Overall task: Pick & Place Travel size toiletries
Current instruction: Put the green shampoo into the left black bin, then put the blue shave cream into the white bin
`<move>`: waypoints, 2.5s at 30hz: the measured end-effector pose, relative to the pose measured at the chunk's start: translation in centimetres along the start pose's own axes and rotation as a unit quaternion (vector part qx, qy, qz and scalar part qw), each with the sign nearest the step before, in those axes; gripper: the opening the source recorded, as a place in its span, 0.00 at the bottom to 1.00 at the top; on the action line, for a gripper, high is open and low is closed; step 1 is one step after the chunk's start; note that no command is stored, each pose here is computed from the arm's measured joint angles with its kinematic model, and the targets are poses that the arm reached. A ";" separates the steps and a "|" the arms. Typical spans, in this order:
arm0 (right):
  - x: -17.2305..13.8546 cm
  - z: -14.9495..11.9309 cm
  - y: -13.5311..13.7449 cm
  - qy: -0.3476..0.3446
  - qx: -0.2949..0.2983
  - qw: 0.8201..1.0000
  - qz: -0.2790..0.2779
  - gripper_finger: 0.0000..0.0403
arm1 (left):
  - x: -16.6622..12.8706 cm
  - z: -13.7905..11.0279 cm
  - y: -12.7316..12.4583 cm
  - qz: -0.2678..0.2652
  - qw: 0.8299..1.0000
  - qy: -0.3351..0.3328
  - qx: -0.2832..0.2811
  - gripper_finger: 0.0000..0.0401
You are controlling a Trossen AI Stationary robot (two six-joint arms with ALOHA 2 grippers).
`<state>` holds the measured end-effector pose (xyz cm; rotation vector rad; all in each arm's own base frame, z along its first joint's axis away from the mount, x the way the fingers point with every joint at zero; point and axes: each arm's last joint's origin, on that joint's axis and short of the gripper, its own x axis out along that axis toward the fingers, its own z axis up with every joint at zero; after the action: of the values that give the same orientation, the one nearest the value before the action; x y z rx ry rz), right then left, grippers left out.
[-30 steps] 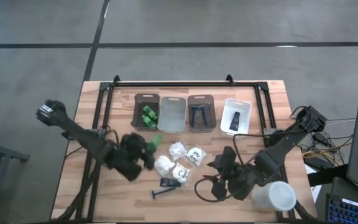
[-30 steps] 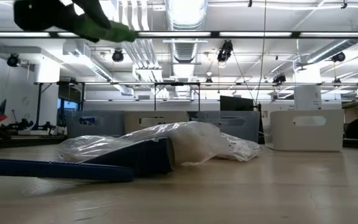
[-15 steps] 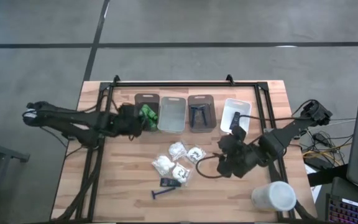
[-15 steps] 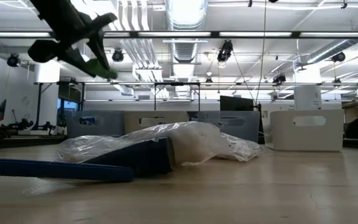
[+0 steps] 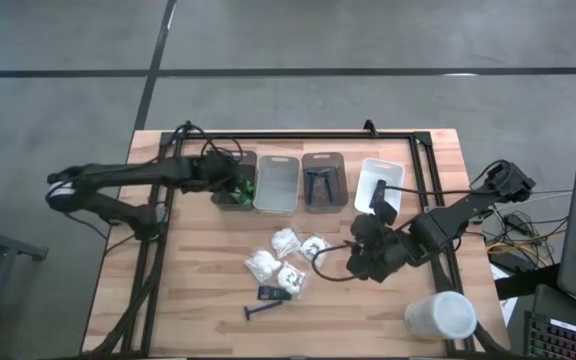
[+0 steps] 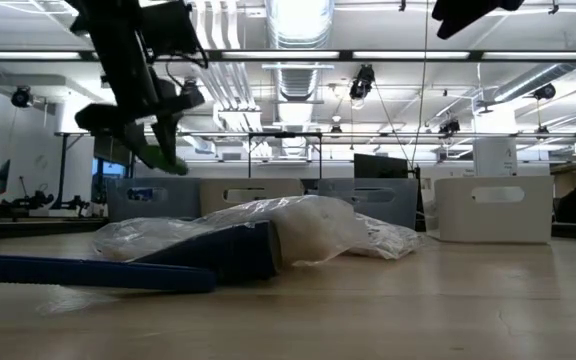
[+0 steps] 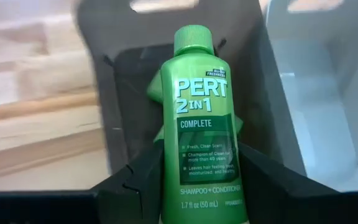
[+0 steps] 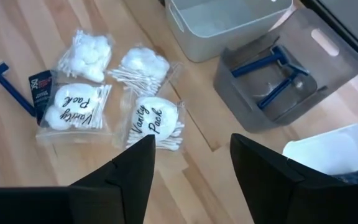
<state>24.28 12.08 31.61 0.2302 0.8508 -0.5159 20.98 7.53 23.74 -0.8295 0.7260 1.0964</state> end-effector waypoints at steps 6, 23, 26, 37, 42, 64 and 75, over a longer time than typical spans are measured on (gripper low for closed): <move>0.5 0.1 -0.2 0.032 0.028 0.999 0.013 0.48 | 3.0 -0.4 0.3 0.020 0.999 0.030 0.009 0.43; 0.5 0.2 0.1 0.053 0.045 0.997 0.043 0.38 | 2.6 -0.8 -0.3 -0.007 0.999 0.022 0.035 0.73; 0.6 0.1 0.1 0.053 0.044 0.997 0.042 0.36 | 0.6 -1.6 -1.3 -0.055 0.996 0.016 0.073 0.75; 1.2 -0.4 0.0 0.050 0.020 0.998 0.028 0.31 | -6.2 -11.0 -4.8 -0.250 0.929 0.030 0.270 0.70; 1.6 -0.7 0.1 0.055 0.023 0.998 0.020 0.28 | -7.0 -15.3 -5.6 -0.278 0.911 0.054 0.299 0.70; 1.9 -2.3 1.7 0.098 0.010 0.995 0.036 0.16 | -2.6 -25.4 -13.3 -0.281 0.780 0.042 0.557 0.67; 1.9 -2.3 1.7 0.094 0.007 0.995 0.034 0.26 | -1.5 -26.1 -12.9 -0.255 0.795 0.069 0.547 0.59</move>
<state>24.67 13.76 28.63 0.3228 1.0198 -0.4398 30.31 -18.49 14.49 -0.0531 1.0115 0.0132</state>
